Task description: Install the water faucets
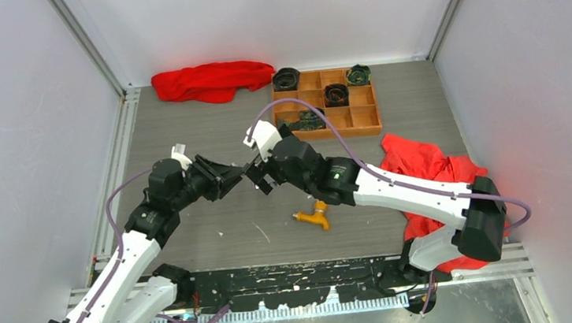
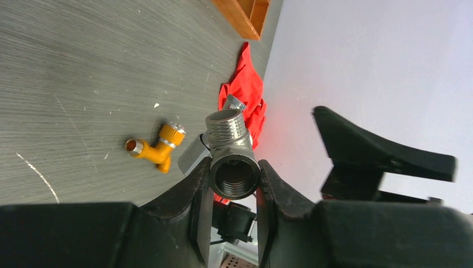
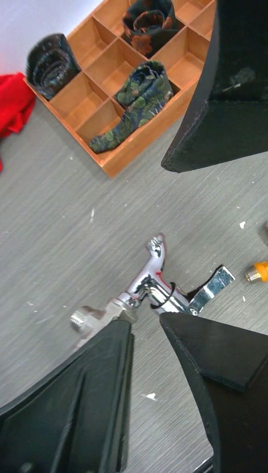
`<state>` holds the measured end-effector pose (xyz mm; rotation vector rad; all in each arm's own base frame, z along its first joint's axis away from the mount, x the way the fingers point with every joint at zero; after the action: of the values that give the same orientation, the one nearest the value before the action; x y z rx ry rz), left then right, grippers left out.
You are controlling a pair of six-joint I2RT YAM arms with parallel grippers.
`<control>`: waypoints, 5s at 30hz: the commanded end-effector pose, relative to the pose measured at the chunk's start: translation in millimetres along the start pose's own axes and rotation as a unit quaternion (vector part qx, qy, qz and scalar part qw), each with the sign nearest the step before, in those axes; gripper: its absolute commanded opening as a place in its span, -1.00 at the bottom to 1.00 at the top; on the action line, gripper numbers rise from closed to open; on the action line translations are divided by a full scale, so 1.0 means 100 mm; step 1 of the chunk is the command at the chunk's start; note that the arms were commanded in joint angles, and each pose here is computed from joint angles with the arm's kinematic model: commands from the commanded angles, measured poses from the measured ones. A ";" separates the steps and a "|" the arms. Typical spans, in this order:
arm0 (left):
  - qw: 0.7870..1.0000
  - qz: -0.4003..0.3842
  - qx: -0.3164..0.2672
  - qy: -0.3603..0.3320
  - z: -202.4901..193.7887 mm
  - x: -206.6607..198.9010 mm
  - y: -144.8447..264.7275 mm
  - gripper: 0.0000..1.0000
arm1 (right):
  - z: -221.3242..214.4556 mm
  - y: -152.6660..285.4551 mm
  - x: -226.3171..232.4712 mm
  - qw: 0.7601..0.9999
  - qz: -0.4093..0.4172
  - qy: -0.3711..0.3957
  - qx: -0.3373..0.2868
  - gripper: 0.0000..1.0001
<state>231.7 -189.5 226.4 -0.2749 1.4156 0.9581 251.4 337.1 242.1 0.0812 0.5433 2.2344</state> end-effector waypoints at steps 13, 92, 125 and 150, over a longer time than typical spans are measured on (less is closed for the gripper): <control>0.998 -0.041 0.012 -0.039 -0.02 -0.25 0.06 -1.00 | 0.25 0.17 -0.04 0.994 0.011 -0.085 -0.069 1.00; 0.998 -0.053 0.012 -0.043 0.00 -0.24 -0.01 -1.00 | 0.36 0.76 0.72 0.751 0.520 -0.384 -0.136 1.00; 0.996 -0.069 0.020 -0.051 -0.05 -0.28 0.04 -1.00 | 0.23 0.40 0.03 0.785 0.295 -0.506 -0.204 1.00; 0.993 -0.095 0.022 -0.062 -0.03 -0.49 0.09 -1.00 | 0.28 0.48 -0.14 0.910 0.214 -0.299 -0.191 1.00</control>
<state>227.0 -197.0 223.6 -0.2214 1.3762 0.8913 229.1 326.4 247.5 1.0501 -0.2518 2.4511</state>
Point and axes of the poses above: each gripper's point midway between its finger pads, its own y axis back along the fingers, its own x axis along the line the jaws close on, z = x × y, the point moved 1 cm from there along y, back along the fingers, and after that the axes turned 5 degrees about -y, right-handed, at the moved point
